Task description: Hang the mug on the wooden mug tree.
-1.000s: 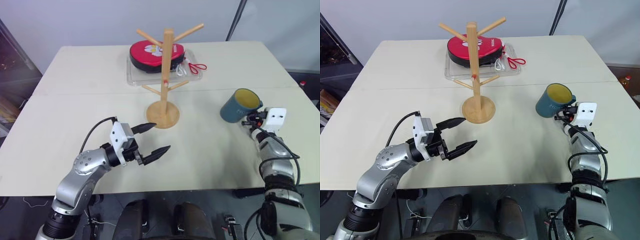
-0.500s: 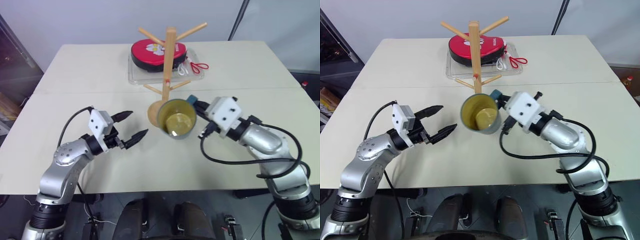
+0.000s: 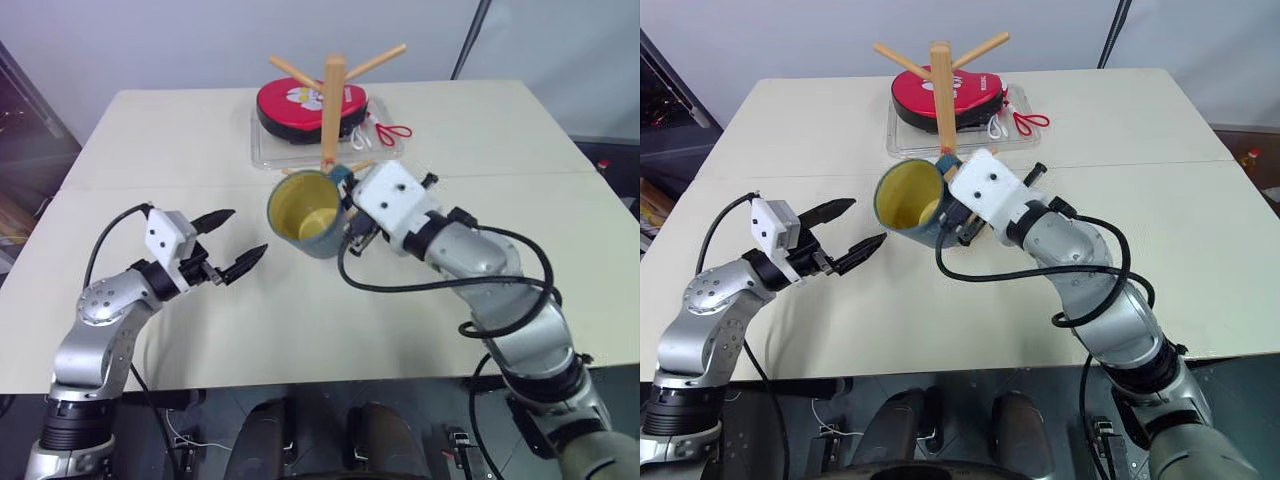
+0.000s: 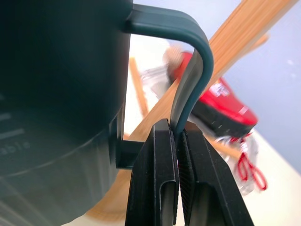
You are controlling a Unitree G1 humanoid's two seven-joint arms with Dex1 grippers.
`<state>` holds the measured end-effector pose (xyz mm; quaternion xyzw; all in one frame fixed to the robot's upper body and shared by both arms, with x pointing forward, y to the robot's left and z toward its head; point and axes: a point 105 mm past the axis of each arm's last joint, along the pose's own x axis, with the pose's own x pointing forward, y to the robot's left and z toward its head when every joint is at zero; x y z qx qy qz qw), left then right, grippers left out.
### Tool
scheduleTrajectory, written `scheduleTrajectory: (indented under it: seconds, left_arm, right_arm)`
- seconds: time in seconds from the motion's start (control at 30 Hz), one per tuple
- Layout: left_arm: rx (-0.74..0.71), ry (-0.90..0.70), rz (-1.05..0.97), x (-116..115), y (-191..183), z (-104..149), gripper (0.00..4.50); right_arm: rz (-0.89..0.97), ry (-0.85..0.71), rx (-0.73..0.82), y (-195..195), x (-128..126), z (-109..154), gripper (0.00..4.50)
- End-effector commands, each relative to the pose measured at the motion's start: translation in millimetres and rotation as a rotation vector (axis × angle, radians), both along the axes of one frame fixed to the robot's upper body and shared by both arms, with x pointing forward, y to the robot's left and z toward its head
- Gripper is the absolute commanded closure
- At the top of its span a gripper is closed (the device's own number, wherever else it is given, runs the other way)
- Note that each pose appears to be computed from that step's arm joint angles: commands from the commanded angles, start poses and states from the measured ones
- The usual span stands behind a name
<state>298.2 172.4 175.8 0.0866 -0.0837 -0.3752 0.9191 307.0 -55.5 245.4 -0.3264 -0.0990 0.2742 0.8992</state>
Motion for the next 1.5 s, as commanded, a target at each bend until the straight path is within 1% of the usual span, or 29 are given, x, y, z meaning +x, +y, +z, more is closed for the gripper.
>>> scheduleTrajectory:
  seconds: [0.03,0.13,0.23,0.37,0.53,0.7,0.93,1.03,1.2,1.4,1.5]
  left_arm:
    - [-0.008,-0.041,-0.007,-3,4,12,0.00]
    - [-0.012,-0.042,-0.010,-4,5,13,0.00]
    - [-0.032,-0.054,-0.038,-8,3,22,0.00]
    - [-0.049,-0.037,-0.121,-21,-3,35,0.00]
    - [-0.033,-0.016,-0.168,-29,-6,42,0.00]
    - [-0.032,-0.035,-0.185,-29,-10,49,0.00]
    - [-0.031,-0.043,-0.183,-28,-10,50,0.00]
    - [-0.032,-0.047,-0.180,-27,-10,50,0.00]
    - [-0.036,-0.050,-0.175,-26,-9,49,0.00]
    - [-0.045,-0.059,-0.154,-24,-6,49,0.00]
    - [-0.058,-0.056,-0.114,-20,0,48,0.00]
  right_arm:
    - [-0.012,-0.049,0.021,5,0,14,4.46]
    - [-0.022,-0.042,0.023,7,2,14,4.46]
    - [-0.045,-0.034,0.031,8,8,15,4.46]
    - [-0.078,-0.017,0.027,5,15,14,4.46]
    - [-0.084,-0.008,0.029,7,19,13,4.46]
    - [-0.097,0.013,0.038,10,25,11,4.46]
    - [-0.083,0.015,0.030,13,27,11,4.46]
    - [-0.087,0.003,0.025,13,28,12,3.47]
    - [-0.104,-0.021,0.028,9,29,15,0.98]
    - [-0.091,-0.064,0.007,-2,24,21,0.98]
    - [-0.020,-0.091,0.002,-13,14,26,0.98]
